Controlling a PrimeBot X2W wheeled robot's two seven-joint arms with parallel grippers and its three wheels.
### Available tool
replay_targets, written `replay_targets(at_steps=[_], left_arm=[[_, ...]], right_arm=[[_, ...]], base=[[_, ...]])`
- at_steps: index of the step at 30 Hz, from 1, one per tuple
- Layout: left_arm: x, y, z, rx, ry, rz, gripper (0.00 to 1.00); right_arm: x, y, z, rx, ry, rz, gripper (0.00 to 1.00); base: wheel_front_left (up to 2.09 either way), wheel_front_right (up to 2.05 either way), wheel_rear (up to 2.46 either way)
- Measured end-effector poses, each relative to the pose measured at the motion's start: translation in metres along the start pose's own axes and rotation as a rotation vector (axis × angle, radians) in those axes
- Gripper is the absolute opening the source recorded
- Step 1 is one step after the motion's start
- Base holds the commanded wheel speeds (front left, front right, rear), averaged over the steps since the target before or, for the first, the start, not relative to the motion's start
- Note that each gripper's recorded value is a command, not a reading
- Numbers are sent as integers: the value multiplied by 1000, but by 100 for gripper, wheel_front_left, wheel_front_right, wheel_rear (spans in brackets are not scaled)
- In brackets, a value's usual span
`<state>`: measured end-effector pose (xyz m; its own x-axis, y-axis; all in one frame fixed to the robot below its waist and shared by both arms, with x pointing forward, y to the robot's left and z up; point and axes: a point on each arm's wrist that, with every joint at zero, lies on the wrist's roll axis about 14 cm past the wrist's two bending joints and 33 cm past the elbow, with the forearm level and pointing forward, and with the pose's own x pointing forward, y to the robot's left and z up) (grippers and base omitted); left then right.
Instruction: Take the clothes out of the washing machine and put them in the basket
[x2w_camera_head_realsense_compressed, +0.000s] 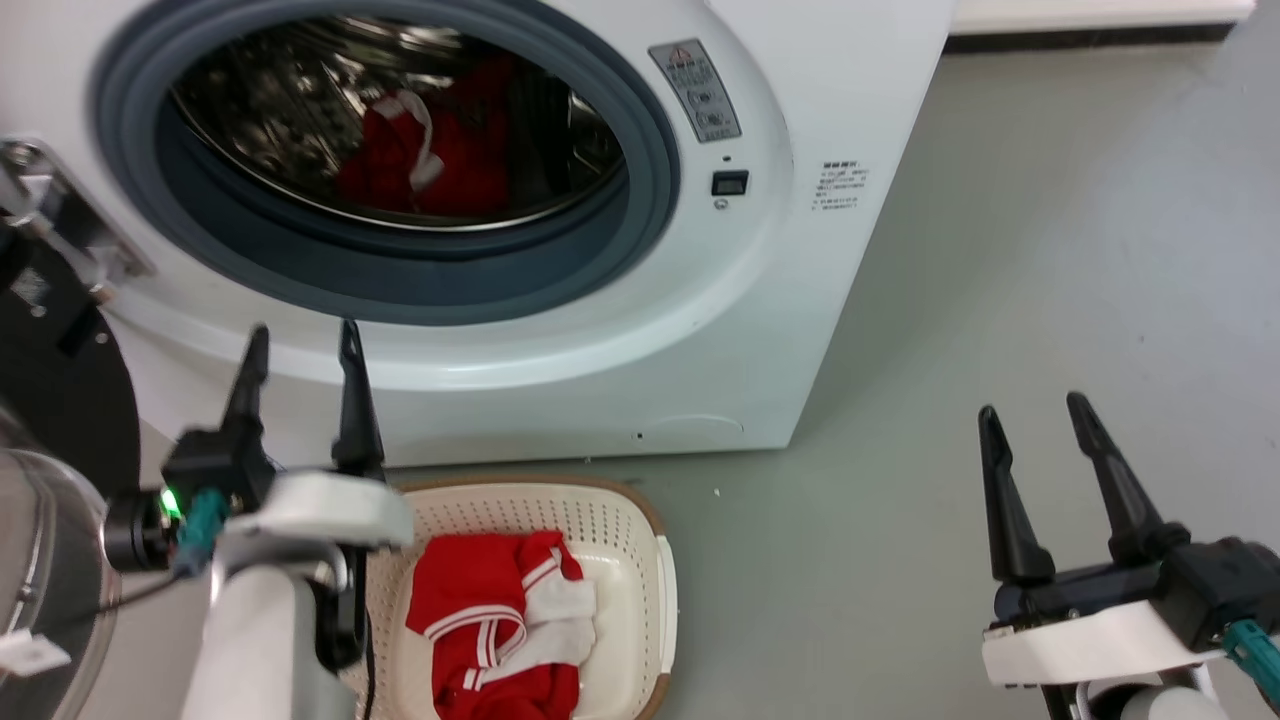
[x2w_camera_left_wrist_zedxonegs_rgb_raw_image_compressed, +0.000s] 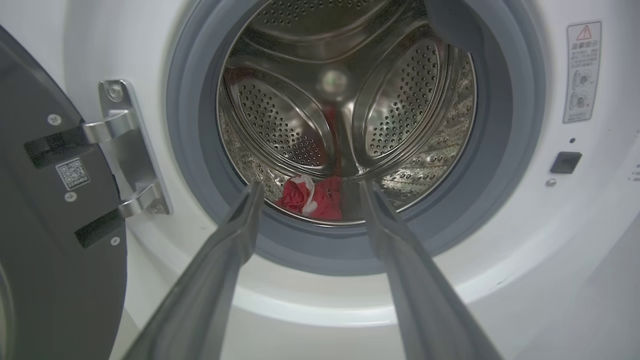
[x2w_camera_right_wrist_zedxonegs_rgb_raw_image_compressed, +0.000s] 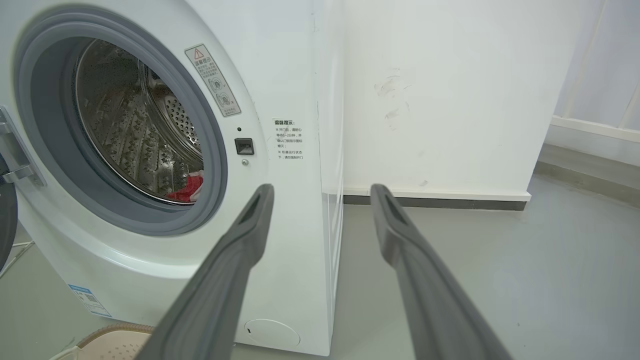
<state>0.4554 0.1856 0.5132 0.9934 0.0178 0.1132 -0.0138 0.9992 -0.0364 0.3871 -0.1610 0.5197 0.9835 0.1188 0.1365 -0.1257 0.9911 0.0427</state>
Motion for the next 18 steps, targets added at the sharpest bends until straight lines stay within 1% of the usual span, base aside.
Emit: replay_targets(at_steps=[8,14,16,18], left_arm=[[88,4,-21,51,22,-36,100],[155,2,-52,105,68,-69,100],[174,2,-67,93,93,-61,100],[196,1,-77,122,113,-72,100]], right_arm=[[30,-13,-14,-2,9,-23,100],[46,-32,-37,6,46,-68,100],[49,-39,-45,5,60,-83,100],[52,-45,-55,4,79,-98,100]], base=[[0,0,0],[0,0,0],[0,0,0],[0,0,0]])
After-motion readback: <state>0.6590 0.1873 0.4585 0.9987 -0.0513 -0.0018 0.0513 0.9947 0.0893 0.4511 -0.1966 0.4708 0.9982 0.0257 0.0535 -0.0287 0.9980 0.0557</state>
